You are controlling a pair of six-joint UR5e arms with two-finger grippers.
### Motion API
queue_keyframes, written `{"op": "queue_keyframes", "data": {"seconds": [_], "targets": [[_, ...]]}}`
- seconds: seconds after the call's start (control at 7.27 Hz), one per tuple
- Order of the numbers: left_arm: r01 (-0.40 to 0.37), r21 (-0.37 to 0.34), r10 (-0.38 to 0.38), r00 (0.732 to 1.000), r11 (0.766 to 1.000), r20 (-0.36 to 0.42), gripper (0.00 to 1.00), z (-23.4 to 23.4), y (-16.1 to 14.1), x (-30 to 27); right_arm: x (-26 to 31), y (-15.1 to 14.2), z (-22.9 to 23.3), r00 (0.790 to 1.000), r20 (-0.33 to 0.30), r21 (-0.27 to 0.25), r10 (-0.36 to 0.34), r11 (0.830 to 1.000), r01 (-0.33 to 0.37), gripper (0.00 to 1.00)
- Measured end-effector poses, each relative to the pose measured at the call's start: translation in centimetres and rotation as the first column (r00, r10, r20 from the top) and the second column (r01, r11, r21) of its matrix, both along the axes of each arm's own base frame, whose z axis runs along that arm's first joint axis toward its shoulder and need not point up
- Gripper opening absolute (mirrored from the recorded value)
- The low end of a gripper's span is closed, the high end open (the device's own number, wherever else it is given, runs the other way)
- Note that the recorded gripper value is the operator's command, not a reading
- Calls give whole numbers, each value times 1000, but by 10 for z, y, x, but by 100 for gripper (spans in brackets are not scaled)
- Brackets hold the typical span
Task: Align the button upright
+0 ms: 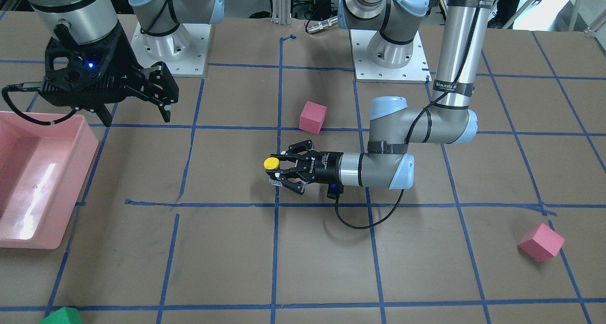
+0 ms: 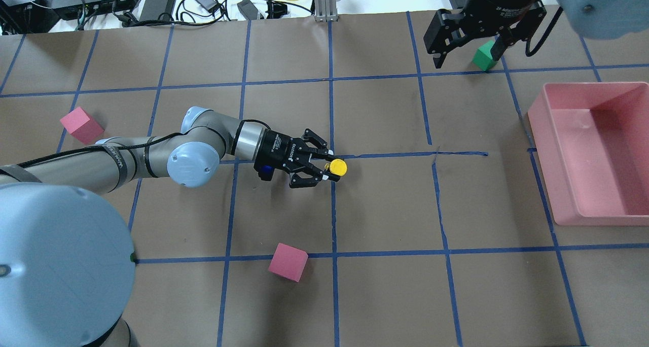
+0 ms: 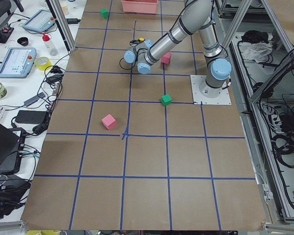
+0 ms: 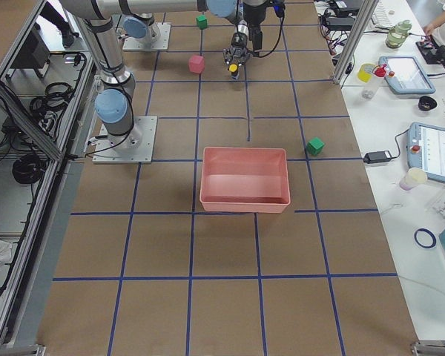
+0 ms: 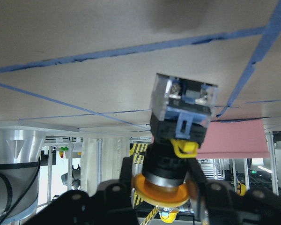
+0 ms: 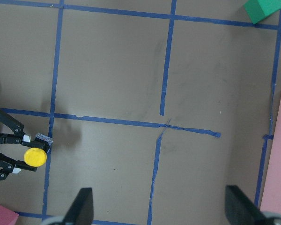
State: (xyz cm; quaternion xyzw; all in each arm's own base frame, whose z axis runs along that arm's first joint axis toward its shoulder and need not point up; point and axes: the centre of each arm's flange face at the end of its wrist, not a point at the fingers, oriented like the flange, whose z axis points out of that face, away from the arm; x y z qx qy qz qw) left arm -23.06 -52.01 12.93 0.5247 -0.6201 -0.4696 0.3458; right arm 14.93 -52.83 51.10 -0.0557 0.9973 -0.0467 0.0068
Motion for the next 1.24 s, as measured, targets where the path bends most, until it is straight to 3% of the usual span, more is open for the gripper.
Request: {"op": "queue_keyframes", "data": {"seconds": [0.28, 0.41, 0.55, 0.96, 1.1, 1.24], "targets": [[-7, 26, 7, 1000, 1000, -2, 15, -9, 0, 1, -1, -1, -1, 1000, 2, 2, -3, 1000, 3, 100], [-7, 33, 7, 1000, 999, 1, 44, -12, 1, 3, -2, -2, -2, 1000, 1, 3, -5, 1000, 5, 100], [-7, 40, 7, 1000, 999, 5, 85, -14, 0, 3, -3, -2, -2, 1000, 2, 3, -7, 1000, 7, 100], [-11, 56, 10, 1000, 998, 17, 93, -12, -1, 4, -4, -3, -4, 1000, 2, 6, -8, 1000, 8, 100], [-25, 59, 23, 999, 998, 27, 100, -3, -6, 7, -4, -3, -4, 1000, 2, 7, -9, 1000, 9, 100], [-46, 55, 42, 997, 997, 65, 100, 16, -19, 17, -4, -3, -4, 1000, 5, 7, -8, 1000, 8, 100]]}}
